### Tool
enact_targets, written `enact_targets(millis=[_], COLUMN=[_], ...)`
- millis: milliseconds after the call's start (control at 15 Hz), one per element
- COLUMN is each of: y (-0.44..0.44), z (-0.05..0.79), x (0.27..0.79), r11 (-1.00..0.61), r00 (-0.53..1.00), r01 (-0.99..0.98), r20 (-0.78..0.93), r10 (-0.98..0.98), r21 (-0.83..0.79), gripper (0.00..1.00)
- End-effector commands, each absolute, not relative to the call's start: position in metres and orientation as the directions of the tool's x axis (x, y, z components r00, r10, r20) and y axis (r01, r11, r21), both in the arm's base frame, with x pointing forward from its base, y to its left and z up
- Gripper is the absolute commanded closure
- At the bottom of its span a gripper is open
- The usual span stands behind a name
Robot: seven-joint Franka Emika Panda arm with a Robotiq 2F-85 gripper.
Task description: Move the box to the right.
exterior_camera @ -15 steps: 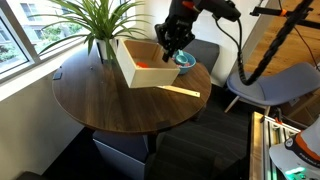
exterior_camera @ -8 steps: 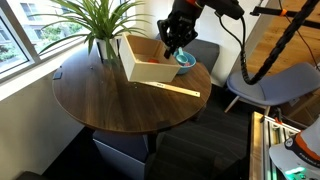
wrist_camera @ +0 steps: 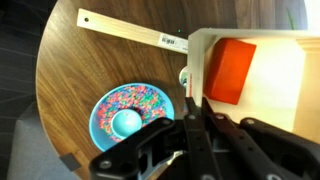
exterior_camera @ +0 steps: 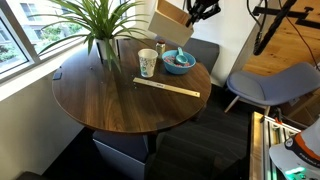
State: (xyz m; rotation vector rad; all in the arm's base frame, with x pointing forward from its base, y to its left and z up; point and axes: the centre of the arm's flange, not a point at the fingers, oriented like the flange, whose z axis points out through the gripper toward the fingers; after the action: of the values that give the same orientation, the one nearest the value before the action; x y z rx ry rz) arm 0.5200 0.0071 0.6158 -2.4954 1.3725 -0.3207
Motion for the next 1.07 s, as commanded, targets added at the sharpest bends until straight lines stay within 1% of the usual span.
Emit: enact_targets(millis=[0,67,133,333,400,733,1000], y=[-0.037,-0.039,-0.039,-0.046,-0.044,-0.112,-0.178], z=[0.613,0.613,0.619,0.618,0.617,0.618,0.618], x=[0.471,0.466,0.492,0.478,0.477,0.474,0.469], r11=[-0.342,-0.294,-0.377,-0.321,-0.317,-0.050,0.084], r00=[0.344,0.291,0.383,0.325,0.321,0.045,-0.086], r01=[-0.874,-0.889,-0.860,-0.883,-0.885,-0.947,-0.947], r20=[0.058,0.061,0.053,0.049,0.047,0.023,-0.008], r10=[-0.937,-0.955,-0.922,-0.945,-0.946,-0.999,-0.996], r21=[-0.346,-0.351,-0.343,-0.341,-0.341,-0.319,-0.310], gripper=[0.98,0.98,0.94,0.94,0.98,0.98,0.98])
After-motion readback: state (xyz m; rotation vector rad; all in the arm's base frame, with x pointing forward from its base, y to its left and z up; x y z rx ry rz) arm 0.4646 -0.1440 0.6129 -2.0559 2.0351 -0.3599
